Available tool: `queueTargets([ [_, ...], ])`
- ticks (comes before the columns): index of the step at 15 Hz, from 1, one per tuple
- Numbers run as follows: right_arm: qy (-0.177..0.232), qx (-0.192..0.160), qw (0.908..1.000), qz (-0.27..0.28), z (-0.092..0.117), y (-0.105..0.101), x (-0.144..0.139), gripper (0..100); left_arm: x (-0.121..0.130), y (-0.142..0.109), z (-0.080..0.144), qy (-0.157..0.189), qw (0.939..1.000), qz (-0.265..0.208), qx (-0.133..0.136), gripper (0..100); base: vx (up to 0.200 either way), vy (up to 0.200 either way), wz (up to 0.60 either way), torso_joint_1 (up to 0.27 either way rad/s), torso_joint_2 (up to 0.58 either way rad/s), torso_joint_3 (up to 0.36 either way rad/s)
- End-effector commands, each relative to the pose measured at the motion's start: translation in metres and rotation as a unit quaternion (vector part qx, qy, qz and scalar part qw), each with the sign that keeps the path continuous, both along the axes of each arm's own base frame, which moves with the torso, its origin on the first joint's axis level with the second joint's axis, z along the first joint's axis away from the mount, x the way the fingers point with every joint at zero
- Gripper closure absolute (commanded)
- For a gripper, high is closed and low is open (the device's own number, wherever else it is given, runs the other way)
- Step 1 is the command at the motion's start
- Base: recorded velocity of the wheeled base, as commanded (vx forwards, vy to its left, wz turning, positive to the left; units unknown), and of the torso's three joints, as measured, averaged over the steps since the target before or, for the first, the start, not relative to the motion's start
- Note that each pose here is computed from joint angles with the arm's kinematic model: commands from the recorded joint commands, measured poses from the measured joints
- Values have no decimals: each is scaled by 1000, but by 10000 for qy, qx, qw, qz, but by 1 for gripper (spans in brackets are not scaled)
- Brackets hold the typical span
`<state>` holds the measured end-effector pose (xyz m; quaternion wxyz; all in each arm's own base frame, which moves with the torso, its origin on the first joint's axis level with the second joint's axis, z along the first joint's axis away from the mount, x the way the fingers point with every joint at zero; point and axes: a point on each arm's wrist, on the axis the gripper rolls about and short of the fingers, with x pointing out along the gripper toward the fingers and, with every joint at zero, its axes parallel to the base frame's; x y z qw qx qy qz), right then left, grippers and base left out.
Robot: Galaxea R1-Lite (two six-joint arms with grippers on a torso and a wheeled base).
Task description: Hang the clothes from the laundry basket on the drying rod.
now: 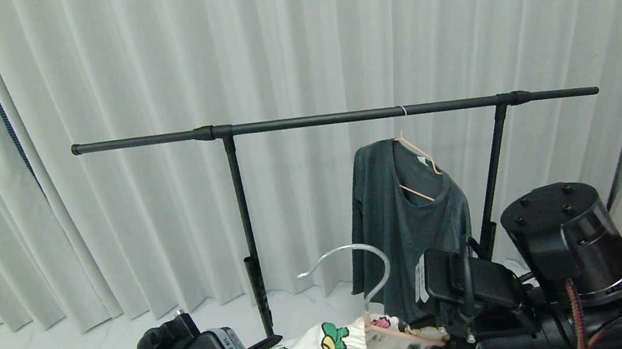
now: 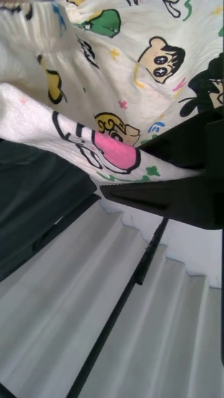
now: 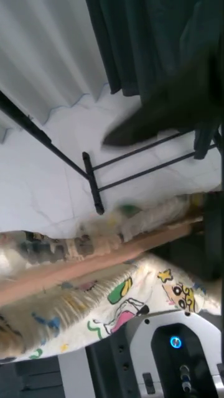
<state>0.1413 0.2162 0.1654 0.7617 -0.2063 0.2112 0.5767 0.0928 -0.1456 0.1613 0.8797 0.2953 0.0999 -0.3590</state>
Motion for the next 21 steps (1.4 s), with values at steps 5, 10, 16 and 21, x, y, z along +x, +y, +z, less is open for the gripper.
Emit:
queueTargets([
  [5, -82, 68, 9999, 31, 4, -1, -1, 100, 0, 0, 0, 20, 10000, -4, -14, 100, 0, 0, 0, 0, 0, 0],
  [10, -465, 181, 9986, 146, 17, -10, -5, 100, 1, 0, 0, -15, 9999, 35, -109, 0, 0, 0, 0, 0, 0, 0],
  [16, -884, 246, 9956, -171, 31, -33, 4, 100, 0, 3, -3, 142, 9995, 159, -217, 0, 0, 0, 0, 0, 0, 0],
  [21, -1066, 418, 9930, -296, 42, -46, 3, 100, 16, 38, -26, 329, 9920, 1222, 8, 0, 0, 0, 0, 0, 0, 0],
])
